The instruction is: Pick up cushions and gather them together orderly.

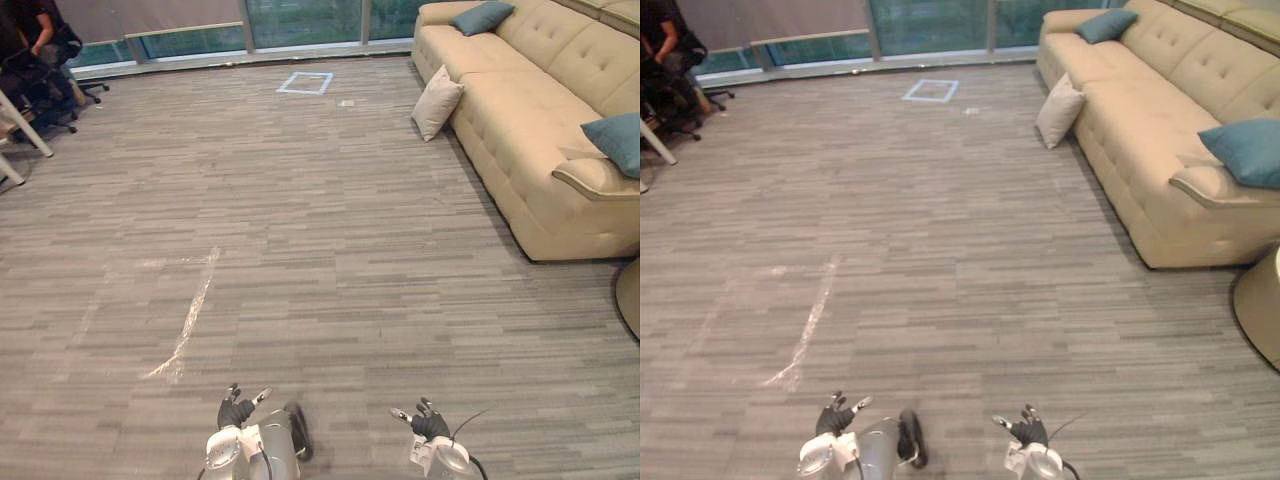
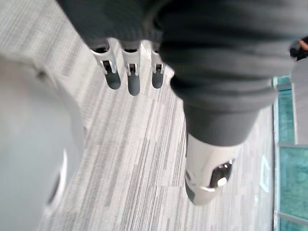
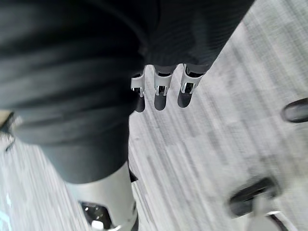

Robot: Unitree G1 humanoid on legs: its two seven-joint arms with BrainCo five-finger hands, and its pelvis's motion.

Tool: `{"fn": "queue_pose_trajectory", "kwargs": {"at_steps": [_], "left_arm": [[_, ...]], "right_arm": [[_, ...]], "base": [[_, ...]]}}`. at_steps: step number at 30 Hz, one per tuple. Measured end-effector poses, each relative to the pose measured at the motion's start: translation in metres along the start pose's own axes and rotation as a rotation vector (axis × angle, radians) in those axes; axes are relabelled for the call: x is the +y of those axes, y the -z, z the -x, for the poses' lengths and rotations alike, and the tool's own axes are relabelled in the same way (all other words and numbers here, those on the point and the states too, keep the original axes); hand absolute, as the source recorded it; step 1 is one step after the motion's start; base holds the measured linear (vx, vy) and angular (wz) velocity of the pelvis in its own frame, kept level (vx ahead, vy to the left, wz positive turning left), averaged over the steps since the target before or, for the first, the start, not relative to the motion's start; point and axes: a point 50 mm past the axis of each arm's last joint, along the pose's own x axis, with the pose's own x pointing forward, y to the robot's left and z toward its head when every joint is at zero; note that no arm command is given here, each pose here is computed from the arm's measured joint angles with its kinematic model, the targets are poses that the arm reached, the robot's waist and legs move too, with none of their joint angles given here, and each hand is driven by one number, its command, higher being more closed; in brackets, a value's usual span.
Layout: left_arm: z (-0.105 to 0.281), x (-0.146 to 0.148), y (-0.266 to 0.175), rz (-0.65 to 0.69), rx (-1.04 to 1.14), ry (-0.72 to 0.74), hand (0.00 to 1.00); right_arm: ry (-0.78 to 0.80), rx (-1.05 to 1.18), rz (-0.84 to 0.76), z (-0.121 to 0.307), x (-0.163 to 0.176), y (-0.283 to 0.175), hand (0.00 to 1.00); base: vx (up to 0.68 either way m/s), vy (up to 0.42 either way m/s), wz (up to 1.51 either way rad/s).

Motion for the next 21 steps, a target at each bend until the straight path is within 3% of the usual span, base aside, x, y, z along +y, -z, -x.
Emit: {"fn": "queue_pose_trajectory", "kwargs": {"at_steps": [5, 11, 15, 21], "left_arm": [[-0.005, 0.011, -0.001, -0.074, 0.022, -0.005, 0.0], [-0.002, -0.016, 0.011, -0.119, 0.075, 0.081, 0.0], [0.002, -0.034, 0.018, -0.125, 0.109, 0.138, 0.0], [0.002, -0.033, 0.022, -0.155, 0.116, 0.141, 0.0]], "right_arm": [[0.027, 0.047, -0.012, 0.007, -0.008, 0.018, 0.0], [0.069, -0.008, 0.002, 0.007, -0.024, 0.01, 0.0], [0.084, -0.049, -0.026, 0.007, -0.027, 0.001, 0.0], [0.087, -0.075, 0.006, 0.002, -0.032, -0.012, 0.0]], "base": [[0.69, 0.32, -0.08], [0.59, 0.18, 0.3], [0.64, -0.034, 0.71], [0.82, -0.235, 0.53]]}}
